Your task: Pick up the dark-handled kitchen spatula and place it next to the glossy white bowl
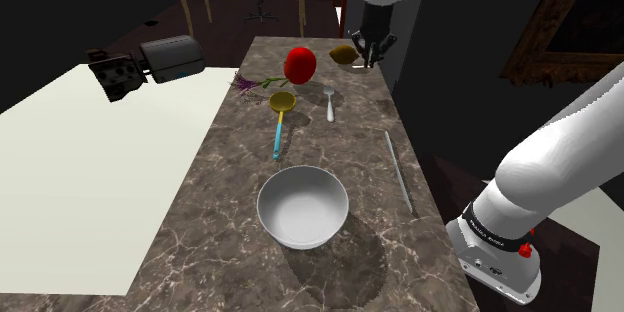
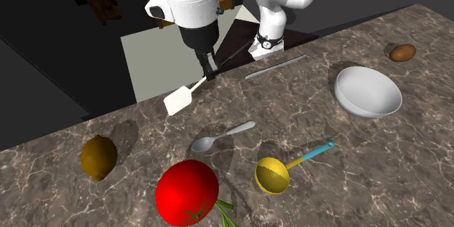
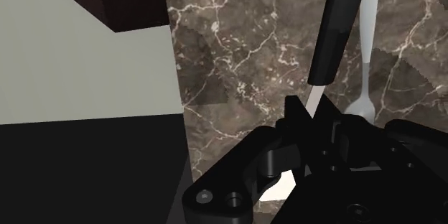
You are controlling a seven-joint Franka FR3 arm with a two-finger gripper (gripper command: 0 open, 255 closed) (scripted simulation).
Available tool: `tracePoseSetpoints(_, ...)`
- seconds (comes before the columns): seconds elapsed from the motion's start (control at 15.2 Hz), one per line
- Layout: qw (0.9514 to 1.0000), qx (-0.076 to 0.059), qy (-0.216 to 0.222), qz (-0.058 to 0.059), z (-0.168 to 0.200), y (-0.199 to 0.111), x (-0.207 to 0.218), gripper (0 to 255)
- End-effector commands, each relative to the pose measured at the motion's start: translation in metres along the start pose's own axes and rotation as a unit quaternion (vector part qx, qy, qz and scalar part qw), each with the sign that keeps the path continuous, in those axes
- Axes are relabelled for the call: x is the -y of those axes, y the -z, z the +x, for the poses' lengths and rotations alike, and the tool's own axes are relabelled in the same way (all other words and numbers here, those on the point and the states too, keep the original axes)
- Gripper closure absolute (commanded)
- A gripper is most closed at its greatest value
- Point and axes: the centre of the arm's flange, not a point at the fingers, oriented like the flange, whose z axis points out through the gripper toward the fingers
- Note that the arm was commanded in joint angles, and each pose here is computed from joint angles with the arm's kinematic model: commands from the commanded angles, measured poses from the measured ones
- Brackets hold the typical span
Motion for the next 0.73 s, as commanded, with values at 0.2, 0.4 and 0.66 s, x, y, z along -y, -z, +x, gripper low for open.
tracePoseSetpoints(0.2, 1.0, 0.0, -0.001, 0.0, -0.06, -0.006, 0.028, 255)
tracePoseSetpoints(0.4, 1.0, 0.0, -0.001, 0.0, -0.096, -0.008, 0.045, 255)
tracePoseSetpoints(0.66, 1.0, 0.0, -0.001, 0.0, -0.143, -0.011, 0.068, 255)
